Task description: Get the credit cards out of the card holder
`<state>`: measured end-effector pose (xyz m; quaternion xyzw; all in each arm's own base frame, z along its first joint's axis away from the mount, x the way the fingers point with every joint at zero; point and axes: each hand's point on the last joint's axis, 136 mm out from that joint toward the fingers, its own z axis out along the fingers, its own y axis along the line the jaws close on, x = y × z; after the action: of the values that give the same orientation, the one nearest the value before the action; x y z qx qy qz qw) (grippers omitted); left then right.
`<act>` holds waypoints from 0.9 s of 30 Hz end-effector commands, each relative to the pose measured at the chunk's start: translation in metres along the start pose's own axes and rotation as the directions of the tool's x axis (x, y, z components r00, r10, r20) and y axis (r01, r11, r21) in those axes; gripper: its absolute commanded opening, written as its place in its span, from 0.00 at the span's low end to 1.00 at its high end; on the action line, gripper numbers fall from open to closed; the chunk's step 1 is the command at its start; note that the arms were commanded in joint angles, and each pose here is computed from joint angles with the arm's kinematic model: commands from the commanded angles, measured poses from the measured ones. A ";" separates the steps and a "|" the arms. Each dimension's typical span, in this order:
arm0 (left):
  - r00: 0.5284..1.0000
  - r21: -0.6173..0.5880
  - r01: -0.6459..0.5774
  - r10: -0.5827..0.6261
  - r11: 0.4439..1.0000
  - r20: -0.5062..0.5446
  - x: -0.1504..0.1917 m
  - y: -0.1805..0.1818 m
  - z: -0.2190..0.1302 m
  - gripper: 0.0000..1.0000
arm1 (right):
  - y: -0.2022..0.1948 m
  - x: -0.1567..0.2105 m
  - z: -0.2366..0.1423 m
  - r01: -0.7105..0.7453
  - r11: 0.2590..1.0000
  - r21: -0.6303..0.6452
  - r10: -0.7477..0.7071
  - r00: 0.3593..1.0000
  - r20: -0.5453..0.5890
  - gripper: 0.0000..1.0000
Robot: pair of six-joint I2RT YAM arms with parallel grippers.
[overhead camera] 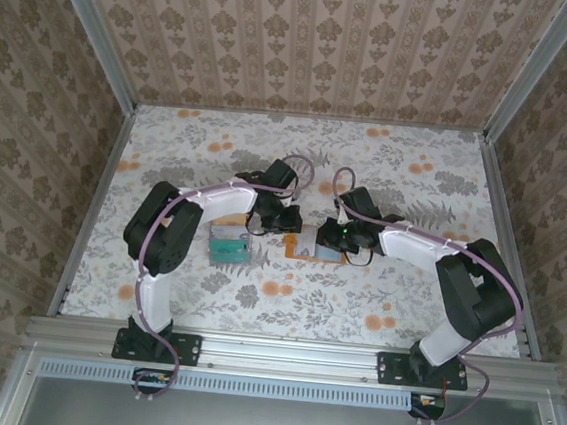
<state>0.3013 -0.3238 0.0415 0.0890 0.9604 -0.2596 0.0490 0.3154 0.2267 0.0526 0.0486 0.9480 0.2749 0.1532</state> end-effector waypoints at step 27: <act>0.997 -0.037 0.024 -0.027 0.999 -0.076 0.021 0.011 0.024 0.14 | -0.003 0.002 0.029 -0.093 0.996 -0.009 0.092 0.992 -0.085 0.19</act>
<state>0.2934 -0.3266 0.0280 0.0913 0.9626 -0.2532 0.0326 0.3211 0.2346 0.0307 0.0739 0.9499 0.2803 0.1168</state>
